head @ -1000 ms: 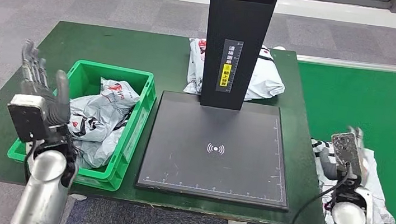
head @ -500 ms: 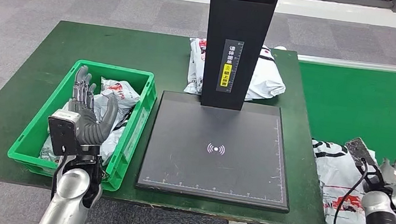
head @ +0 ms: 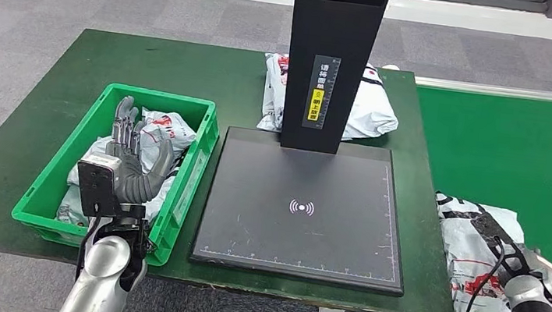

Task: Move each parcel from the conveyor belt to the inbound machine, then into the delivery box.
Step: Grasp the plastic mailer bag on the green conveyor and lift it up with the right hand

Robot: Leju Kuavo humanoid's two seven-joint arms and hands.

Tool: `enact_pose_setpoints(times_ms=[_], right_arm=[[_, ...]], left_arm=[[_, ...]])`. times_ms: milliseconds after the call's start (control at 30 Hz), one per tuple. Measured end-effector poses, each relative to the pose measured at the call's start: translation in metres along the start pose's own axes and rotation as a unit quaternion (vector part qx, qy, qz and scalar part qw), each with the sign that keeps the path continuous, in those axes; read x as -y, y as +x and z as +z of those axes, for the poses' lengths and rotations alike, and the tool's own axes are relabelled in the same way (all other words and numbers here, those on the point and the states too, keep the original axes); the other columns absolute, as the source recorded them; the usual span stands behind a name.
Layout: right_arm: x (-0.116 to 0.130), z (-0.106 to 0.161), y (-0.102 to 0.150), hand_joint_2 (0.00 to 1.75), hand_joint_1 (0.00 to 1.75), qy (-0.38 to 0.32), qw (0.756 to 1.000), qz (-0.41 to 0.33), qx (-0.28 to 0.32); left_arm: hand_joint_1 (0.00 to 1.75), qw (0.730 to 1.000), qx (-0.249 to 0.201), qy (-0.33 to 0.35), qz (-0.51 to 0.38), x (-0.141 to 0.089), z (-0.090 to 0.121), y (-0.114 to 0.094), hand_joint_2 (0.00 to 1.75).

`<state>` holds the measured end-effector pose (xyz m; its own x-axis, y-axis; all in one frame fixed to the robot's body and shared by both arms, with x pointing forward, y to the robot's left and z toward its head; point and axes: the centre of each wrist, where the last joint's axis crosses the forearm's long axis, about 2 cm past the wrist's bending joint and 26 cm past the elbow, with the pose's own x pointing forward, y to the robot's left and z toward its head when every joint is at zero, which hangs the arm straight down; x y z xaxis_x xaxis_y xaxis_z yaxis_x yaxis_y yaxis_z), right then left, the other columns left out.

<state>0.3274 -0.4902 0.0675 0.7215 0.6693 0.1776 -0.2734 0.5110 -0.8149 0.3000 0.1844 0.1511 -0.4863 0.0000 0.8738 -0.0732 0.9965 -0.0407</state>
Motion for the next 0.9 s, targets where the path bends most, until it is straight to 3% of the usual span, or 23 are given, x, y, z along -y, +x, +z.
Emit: enact_pose_setpoints(times_ms=[200, 333, 667, 900], right_arm=[[-0.006, 0.000, -0.001, 1.75, 0.05, 0.099, 0.993, -0.002, 0.062], [-0.013, 0.001, -0.003, 1.75, 1.75, 0.139, 0.984, -0.032, 0.106], [-0.029, 0.006, 0.010, 1.75, 1.75, 0.171, 0.961, -0.131, 0.175], [-0.038, 0.010, 0.021, 1.75, 1.75, 0.181, 0.928, -0.241, 0.218]], left_arm=[[0.00, 1.000, -0.005, -0.005, 0.000, 0.001, 0.000, -0.002, 1.75], [0.00, 1.000, -0.007, -0.008, -0.003, 0.001, 0.001, -0.004, 1.75], [0.00, 1.000, -0.007, -0.015, -0.020, -0.002, 0.011, -0.005, 1.75], [0.00, 0.999, -0.005, -0.018, -0.027, -0.004, 0.015, -0.004, 1.75]])
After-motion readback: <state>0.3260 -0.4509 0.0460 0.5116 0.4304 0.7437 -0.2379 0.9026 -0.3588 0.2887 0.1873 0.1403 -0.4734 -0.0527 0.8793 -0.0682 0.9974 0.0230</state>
